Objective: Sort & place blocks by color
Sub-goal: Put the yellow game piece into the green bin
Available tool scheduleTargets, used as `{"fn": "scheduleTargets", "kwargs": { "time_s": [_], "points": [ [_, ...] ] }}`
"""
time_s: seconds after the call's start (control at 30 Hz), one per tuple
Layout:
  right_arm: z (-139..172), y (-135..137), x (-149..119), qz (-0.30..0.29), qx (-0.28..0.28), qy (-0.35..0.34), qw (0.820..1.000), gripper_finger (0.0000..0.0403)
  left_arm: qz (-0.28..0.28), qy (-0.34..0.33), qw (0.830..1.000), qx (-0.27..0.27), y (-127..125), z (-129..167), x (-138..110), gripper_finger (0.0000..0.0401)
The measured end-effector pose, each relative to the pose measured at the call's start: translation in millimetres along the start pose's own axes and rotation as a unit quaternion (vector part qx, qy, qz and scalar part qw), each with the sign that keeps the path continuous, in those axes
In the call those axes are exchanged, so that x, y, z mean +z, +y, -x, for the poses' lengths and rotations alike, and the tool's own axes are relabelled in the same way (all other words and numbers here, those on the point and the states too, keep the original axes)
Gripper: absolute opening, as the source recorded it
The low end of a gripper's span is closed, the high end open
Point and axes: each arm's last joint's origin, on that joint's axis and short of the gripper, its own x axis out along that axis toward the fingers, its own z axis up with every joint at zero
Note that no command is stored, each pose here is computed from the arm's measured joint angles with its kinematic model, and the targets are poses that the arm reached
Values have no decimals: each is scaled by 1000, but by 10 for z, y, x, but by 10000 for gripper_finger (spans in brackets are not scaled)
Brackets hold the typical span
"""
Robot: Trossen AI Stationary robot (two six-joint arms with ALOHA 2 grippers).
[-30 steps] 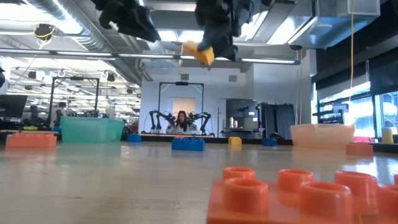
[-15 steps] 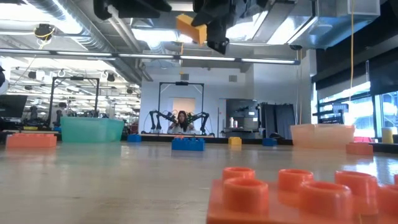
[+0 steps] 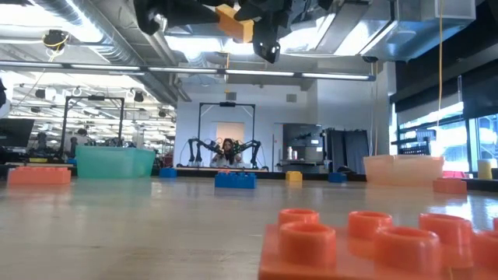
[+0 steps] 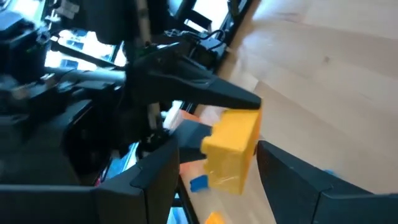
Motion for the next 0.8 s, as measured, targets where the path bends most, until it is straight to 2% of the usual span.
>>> {"fn": "scheduleTargets", "kwargs": {
  "time_s": [0.4,0.57,0.8],
  "points": [
    [-2,5,2,2,4,0,1000,141,-6,-15,1000,-22,-54,-117,-7,206],
    [1,8,7,3,6,-3,1000,141,-6,-17,1000,-15,-44,-124,-3,206],
    [1,14,12,5,14,-4,1000,141,-7,22,1000,15,-13,-124,-19,202]
  ]
}}
